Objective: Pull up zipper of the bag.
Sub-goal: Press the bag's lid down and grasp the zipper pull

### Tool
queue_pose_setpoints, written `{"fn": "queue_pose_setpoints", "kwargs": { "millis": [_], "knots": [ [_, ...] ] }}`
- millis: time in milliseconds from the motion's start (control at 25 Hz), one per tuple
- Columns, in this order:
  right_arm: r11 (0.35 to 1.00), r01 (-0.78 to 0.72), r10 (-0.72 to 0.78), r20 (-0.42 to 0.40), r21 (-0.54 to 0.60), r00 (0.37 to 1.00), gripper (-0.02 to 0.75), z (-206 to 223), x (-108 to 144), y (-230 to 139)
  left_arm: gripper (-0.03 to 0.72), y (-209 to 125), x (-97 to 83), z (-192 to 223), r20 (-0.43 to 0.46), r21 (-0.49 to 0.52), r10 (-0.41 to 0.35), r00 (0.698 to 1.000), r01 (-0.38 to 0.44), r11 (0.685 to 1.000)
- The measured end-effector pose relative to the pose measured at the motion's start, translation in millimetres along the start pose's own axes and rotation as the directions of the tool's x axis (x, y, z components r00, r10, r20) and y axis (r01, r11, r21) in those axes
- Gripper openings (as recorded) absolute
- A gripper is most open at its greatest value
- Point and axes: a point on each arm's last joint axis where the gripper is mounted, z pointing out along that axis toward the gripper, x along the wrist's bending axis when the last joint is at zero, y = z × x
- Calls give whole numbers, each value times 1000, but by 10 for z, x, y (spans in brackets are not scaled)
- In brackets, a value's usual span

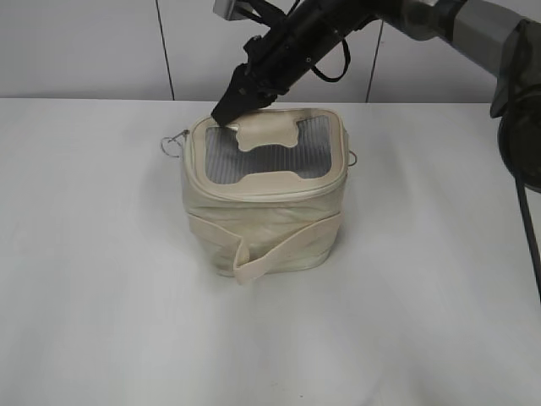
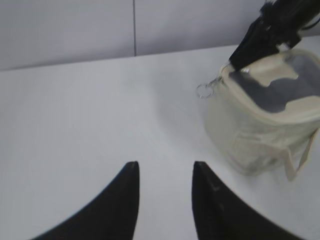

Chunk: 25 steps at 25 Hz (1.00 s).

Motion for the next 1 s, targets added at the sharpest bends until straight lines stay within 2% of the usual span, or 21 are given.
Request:
{"fn": "queue_pose_setpoints", "kwargs": {
  "millis": [40,160,280,360,400,480,560,680,800,1000],
  "knots": [
    [1000,0,0,0,0,1000,57,0,0,0,295,97,3,122,27,-15,15,1000,-15,1000],
    [1000,-2,2,-3,-4,1000,57,0,3,4,341,244,45,707,128,78,66,990,-76,994],
    [1000,-4,4,-7,-8,1000,55,0,6,8,361,236,92,1372,265,183,131,955,-183,966],
    [1000,-5,5,-8,-9,1000,55,0,7,8,364,278,130,1740,340,181,218,915,-291,940],
    [1000,-5,5,-8,-10,1000,55,0,8,9,365,262,152,1938,379,193,237,894,-327,925],
    [1000,-5,5,-8,-10,1000,55,0,8,9,370,287,184,2277,466,169,315,827,-433,885],
    [1000,-6,6,-10,-11,1000,55,0,9,11,384,245,213,2604,547,159,344,763,-498,852],
    [1000,-6,6,-10,-12,1000,55,0,9,11,422,217,259,2980,614,120,385,689,-564,817],
    [1000,-7,6,-11,-13,1000,55,0,10,12,455,187,300,3235,641,86,420,642,-604,792],
    [1000,-7,7,-11,-14,1000,54,0,10,12,468,142,263,3446,664,62,440,604,-631,773]
  ]
}}
